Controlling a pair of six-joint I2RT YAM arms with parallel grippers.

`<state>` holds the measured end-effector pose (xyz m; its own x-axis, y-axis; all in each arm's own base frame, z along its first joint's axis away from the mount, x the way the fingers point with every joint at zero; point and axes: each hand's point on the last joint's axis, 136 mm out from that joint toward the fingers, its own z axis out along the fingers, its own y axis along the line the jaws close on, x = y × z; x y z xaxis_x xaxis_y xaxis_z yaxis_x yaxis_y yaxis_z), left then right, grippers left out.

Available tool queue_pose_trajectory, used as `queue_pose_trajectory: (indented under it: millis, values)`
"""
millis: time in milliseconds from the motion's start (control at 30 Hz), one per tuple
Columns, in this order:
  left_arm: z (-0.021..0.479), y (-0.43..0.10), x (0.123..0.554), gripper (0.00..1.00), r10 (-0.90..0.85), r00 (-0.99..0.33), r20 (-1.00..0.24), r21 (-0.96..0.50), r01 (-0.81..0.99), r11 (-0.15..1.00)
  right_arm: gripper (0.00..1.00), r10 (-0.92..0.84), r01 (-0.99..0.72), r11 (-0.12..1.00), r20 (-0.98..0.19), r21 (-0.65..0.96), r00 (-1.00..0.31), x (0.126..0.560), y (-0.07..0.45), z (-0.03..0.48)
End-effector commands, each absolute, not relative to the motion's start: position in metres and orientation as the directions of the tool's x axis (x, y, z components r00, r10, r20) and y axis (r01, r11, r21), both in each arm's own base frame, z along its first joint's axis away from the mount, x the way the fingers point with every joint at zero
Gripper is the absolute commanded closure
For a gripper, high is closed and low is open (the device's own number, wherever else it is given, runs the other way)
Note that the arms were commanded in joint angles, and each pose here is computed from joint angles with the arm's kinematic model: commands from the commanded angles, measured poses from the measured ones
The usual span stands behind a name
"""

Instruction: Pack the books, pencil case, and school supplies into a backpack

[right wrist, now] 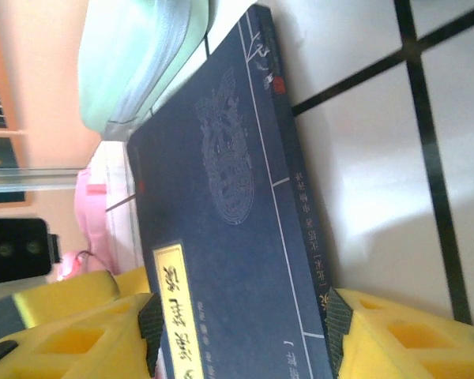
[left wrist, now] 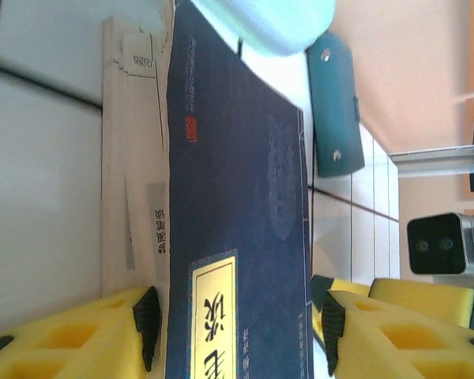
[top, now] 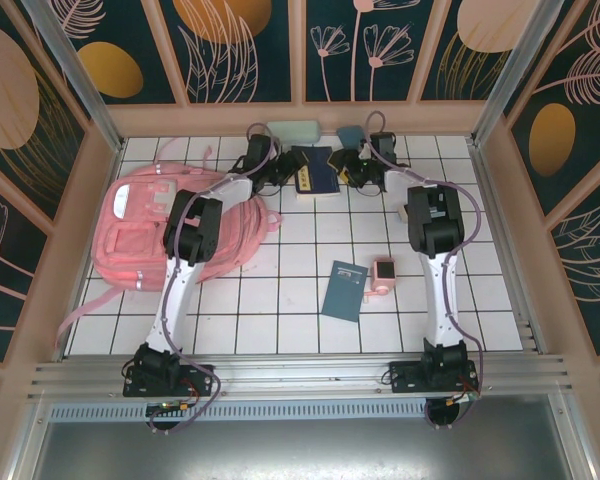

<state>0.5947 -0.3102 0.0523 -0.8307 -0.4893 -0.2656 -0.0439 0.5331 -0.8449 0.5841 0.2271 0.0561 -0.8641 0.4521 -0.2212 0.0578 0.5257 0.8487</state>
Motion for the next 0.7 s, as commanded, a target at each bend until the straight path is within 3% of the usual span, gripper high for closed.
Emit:
queue_pose_trajectory:
  millis: [0,233,667]
  values:
    - [0.087,-0.344,0.559,0.45,-0.409,-0.885,-0.222,-0.907,0.033,0.421,0.42,0.349,0.07,0.419,-0.09,0.905,-0.933,0.538,0.266,0.065]
    - [0.113,-0.342,0.539,0.49,-0.411,-0.886,-0.216,-0.94,0.075,0.333,0.42,0.337,0.093,0.398,-0.051,0.913,-0.94,0.516,0.268,0.058]
    - [0.134,-0.34,0.538,0.37,-0.405,-0.879,-0.253,-0.939,0.121,0.322,0.43,0.32,0.108,0.445,-0.045,0.889,-0.946,0.507,0.269,0.043]
